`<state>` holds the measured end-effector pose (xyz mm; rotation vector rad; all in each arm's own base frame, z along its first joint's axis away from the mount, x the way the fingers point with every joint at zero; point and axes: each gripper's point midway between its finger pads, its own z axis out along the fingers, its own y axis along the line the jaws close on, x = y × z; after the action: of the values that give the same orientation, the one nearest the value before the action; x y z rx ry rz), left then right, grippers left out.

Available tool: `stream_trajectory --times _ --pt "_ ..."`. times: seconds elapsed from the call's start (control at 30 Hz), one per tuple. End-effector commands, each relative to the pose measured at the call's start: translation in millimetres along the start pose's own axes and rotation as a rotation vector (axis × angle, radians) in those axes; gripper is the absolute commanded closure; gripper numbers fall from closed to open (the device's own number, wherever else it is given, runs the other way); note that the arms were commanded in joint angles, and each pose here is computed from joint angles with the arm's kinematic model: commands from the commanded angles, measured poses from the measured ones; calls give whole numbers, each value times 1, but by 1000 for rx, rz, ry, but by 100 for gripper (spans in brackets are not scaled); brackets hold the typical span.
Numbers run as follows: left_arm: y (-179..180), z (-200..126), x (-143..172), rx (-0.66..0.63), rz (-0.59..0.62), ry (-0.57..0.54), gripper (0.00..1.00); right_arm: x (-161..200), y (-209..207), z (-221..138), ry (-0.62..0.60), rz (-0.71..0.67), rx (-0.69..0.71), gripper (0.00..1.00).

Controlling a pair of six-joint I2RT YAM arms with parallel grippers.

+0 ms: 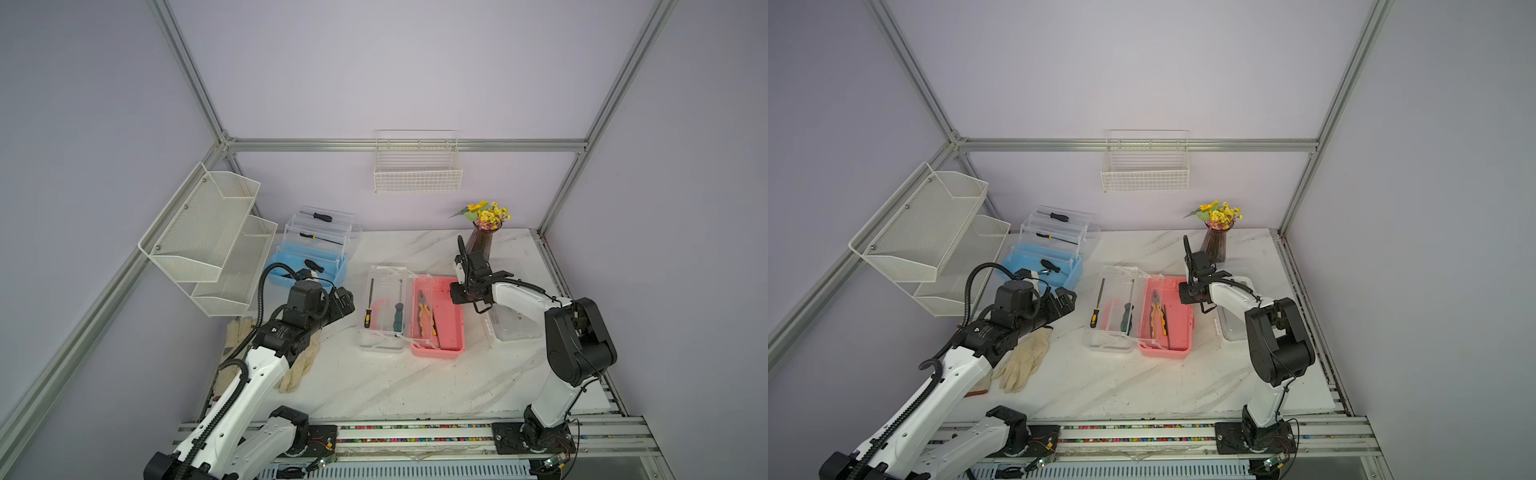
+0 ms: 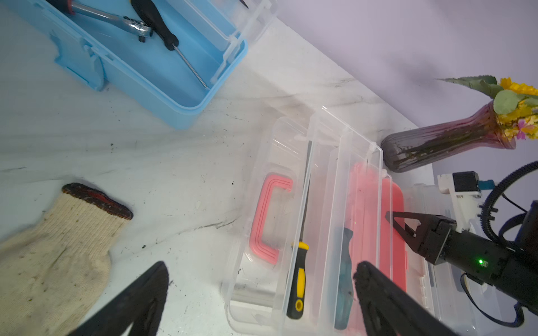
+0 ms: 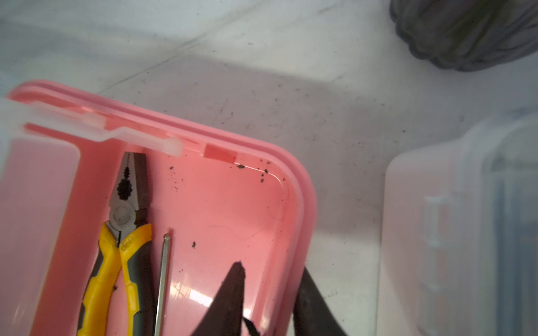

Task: Close toolboxes
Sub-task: Adjust the toolbox at the center of the board.

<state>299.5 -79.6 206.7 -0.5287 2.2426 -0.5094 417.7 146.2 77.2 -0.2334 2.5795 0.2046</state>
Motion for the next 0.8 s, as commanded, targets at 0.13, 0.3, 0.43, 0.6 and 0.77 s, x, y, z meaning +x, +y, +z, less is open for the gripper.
stream_trajectory --times 0.13,0.3,0.43,0.6,0.77 --pt "53 24 25 -120 -110 74 5 -15 -13 -44 28 213 118 28" --pt "48 49 67 -37 -132 247 6 12 -13 -85 -1 365 115 28" --pt "52 58 88 -32 -149 290 8 49 -1 -86 56 413 99 29" --pt "45 66 101 12 -164 300 13 76 10 -67 93 453 50 32" --pt "31 77 114 20 -109 350 18 74 17 -57 102 449 15 38"
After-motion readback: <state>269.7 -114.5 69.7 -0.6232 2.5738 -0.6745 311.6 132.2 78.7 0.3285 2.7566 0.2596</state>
